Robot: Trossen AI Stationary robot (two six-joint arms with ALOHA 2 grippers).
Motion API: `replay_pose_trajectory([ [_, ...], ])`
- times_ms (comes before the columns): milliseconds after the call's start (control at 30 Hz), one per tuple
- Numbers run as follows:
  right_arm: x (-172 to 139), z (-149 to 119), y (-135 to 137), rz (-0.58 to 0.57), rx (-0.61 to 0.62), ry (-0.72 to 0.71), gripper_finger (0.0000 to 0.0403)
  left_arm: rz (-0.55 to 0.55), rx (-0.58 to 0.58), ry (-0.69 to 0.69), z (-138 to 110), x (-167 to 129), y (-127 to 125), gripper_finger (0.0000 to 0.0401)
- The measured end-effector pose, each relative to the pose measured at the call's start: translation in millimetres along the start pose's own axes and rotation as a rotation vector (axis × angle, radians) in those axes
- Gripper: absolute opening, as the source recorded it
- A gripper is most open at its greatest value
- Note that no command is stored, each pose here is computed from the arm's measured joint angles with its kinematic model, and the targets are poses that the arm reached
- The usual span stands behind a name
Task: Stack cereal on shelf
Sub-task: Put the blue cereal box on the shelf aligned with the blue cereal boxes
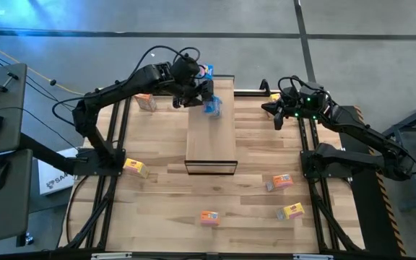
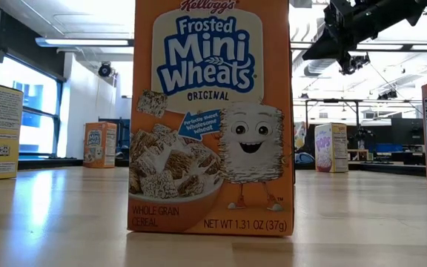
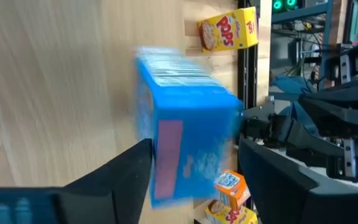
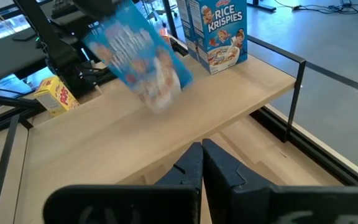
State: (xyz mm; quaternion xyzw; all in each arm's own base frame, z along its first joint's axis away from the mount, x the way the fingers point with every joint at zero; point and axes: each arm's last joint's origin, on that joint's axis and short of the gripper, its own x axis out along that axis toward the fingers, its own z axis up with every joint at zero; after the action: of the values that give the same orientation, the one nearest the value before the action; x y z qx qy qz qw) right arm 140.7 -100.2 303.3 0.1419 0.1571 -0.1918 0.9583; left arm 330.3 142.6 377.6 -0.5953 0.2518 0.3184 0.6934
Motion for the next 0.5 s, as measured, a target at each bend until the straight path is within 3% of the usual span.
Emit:
replay_pose_trajectory([
  [233, 0, 0, 0, 0.003, -0.001, 0.0, 0.0, 0.001, 0.008, -0.028, 1, 0, -1, 0.0262],
  [367, 0, 0, 0, 0.003, -0.001, 0.001, 0.0, -0.02, 0.12, -0.055, 1, -3, -3, 0.0257],
  [500, 0, 0, 0, 0.016, 0.0, 0.002, 0.0, -0.082, 0.288, -0.156, -8, -29, -13, 0.0245],
])
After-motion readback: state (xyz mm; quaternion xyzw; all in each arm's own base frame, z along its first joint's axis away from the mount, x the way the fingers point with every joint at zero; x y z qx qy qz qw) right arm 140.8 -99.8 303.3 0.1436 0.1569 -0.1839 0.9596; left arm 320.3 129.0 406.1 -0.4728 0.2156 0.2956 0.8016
